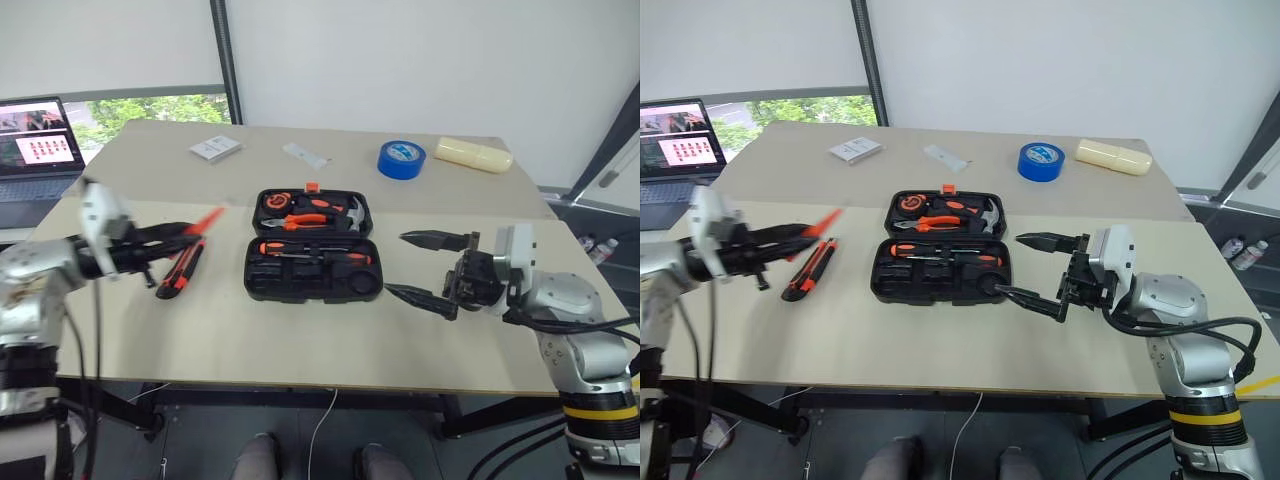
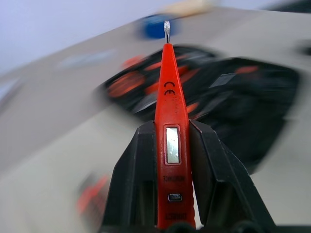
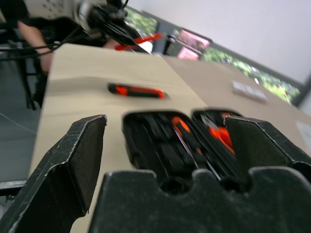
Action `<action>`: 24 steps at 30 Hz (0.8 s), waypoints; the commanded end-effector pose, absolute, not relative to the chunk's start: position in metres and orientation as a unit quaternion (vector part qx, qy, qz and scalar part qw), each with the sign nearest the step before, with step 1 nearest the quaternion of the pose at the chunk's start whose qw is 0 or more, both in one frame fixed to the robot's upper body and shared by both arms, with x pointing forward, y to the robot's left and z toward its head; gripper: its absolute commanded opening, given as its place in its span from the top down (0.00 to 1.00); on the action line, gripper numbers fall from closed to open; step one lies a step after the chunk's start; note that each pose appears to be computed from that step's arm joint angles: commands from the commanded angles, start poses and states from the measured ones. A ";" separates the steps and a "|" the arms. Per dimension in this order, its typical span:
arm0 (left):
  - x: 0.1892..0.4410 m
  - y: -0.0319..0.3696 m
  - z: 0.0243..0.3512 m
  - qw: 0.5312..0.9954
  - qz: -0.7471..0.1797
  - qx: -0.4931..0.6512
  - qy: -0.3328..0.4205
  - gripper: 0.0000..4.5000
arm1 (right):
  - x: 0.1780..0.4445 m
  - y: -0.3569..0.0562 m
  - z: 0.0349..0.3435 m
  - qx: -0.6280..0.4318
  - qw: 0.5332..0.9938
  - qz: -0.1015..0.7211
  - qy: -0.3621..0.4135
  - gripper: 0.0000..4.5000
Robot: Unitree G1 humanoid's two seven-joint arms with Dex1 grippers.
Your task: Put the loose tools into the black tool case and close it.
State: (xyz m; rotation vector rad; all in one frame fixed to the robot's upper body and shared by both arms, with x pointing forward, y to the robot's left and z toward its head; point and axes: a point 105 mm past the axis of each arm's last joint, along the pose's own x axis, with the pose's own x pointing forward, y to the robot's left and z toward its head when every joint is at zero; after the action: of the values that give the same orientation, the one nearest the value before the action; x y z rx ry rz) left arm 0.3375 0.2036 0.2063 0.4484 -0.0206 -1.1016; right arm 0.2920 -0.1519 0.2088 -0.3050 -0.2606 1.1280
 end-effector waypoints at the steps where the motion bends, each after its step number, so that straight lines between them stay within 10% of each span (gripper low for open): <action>1: 0.354 0.168 0.187 0.777 -0.563 0.277 0.041 0.90 | 0.295 -0.159 0.218 -0.168 0.825 0.524 -0.132 0.00; 9: 0.398 0.146 0.169 0.758 -0.532 0.365 0.097 0.90 | 0.292 -0.156 0.215 -0.177 0.823 0.524 -0.130 0.00; 24: 0.405 0.134 0.149 0.699 -0.552 0.438 0.124 0.90 | 0.283 -0.156 0.209 -0.170 0.835 0.508 -0.126 0.00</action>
State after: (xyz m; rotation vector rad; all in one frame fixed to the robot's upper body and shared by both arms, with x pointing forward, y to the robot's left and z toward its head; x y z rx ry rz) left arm 0.4044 0.1356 0.1473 0.9356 0.2736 -1.2241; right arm 0.2870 -0.1559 0.1957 -0.3374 -0.2144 1.0797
